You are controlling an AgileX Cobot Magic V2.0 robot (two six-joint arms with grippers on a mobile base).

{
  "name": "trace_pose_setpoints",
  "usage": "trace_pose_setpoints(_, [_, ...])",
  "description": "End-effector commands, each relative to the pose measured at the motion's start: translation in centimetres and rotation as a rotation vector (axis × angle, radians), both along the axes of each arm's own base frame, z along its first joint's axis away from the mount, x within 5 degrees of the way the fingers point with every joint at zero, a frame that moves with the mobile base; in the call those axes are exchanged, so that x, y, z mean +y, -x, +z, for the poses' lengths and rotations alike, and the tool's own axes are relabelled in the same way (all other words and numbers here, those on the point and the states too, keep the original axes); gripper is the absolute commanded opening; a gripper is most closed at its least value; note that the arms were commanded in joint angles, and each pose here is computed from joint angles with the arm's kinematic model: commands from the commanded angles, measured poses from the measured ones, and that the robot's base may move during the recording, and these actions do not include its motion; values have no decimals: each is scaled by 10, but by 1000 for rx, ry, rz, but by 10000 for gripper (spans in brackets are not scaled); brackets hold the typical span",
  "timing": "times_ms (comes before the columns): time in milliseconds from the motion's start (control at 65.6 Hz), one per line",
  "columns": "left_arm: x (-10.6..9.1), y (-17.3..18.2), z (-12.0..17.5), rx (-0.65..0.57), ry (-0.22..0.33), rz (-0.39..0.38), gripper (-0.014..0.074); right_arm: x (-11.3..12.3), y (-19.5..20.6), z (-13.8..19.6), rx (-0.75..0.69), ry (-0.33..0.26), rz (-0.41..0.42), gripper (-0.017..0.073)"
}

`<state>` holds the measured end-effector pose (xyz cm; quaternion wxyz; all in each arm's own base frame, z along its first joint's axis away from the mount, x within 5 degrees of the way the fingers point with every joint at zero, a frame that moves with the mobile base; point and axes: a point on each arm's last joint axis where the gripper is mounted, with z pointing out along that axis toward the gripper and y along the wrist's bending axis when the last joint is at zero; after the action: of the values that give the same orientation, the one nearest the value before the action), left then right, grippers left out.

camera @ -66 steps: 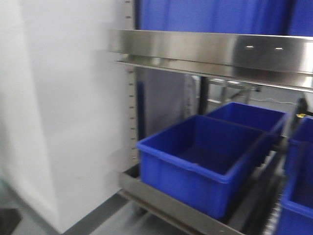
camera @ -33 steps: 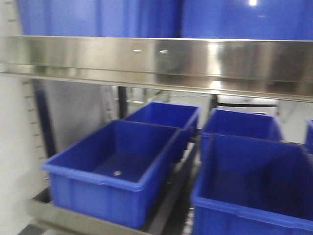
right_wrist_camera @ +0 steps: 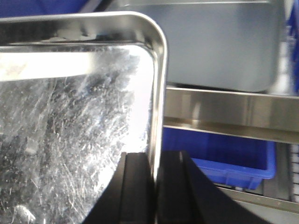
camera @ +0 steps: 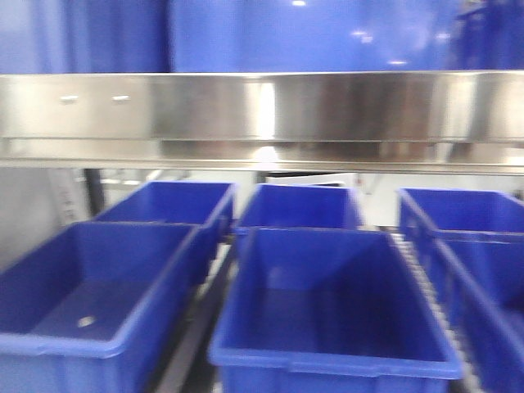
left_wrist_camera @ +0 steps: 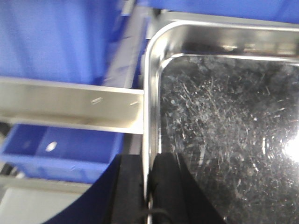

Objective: Stack silver trays without gaps
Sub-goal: 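Carry the tray while turning the base to face the other rack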

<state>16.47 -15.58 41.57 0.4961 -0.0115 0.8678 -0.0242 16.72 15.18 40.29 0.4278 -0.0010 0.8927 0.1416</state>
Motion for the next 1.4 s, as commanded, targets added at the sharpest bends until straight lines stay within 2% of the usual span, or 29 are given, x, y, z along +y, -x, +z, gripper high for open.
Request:
trace_pose_setpoints(0, [-2, -1, 2, -26, -2, -17, -6, 2, 0, 8, -59, -42, 37, -15])
trace_pose_setpoints(1219, [-2, -1, 2, -26, -2, -17, -6, 2, 0, 8, -59, -42, 37, -15])
trace_pose_setpoints(1386, [-5, -1, 3, -42, 18, -50, -6, 2, 0, 8, -59, -42, 37, -15])
